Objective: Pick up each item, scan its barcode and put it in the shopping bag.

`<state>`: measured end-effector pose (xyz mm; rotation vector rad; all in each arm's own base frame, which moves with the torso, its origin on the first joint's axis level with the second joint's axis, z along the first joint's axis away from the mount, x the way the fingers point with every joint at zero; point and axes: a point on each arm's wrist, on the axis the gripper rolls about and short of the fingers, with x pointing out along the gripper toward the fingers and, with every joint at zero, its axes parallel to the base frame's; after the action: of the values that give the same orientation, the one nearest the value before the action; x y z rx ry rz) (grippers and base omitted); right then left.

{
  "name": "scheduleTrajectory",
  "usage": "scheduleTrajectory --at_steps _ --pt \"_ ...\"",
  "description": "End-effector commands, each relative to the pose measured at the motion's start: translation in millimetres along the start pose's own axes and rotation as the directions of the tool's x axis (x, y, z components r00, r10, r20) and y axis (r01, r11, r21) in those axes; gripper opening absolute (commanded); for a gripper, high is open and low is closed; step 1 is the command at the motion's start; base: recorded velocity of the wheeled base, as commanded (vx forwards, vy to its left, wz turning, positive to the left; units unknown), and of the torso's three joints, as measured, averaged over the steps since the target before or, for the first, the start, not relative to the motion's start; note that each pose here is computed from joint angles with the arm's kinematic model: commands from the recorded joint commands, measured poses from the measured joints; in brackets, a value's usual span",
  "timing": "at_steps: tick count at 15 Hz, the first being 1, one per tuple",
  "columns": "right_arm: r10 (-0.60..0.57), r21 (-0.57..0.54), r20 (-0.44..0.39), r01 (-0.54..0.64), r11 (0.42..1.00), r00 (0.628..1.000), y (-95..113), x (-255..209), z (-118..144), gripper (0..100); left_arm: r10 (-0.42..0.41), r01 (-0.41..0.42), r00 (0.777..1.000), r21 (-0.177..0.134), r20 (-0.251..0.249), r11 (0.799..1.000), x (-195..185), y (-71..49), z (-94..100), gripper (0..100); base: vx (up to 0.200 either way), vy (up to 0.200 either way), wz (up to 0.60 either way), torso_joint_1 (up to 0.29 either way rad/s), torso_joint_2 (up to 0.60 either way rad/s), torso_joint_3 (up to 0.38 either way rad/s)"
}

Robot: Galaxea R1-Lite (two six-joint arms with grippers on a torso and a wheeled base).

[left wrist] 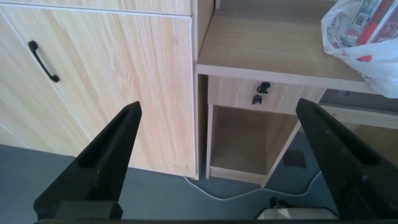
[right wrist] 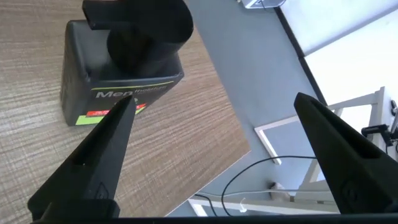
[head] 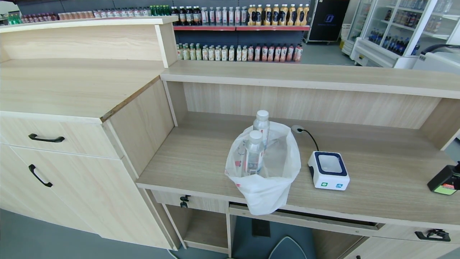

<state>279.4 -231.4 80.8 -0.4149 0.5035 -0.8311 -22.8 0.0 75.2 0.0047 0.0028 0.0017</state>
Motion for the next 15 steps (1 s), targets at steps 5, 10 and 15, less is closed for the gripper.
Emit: scheduleTrajectory --at_steps 5,10,15 --pt "0.034 0.028 0.030 -0.034 0.999 0.999 16 10 7 100 0.001 -0.001 1.000 0.000 0.000 1.000 0 0.0 0.0 100 0.000 0.000 0.00 0.000 0.00 0.000" --pt "0.051 0.039 0.027 -0.052 0.998 0.998 16 -3 9 100 0.000 0.000 1.000 0.000 0.000 1.000 0 0.0 0.0 100 0.000 0.000 0.00 0.000 0.00 0.000" --pt "0.079 0.102 0.016 -0.080 0.992 0.997 16 4 11 100 0.000 0.000 1.000 0.000 0.000 1.000 0 0.0 0.0 100 0.000 0.000 0.00 0.000 0.00 0.000"
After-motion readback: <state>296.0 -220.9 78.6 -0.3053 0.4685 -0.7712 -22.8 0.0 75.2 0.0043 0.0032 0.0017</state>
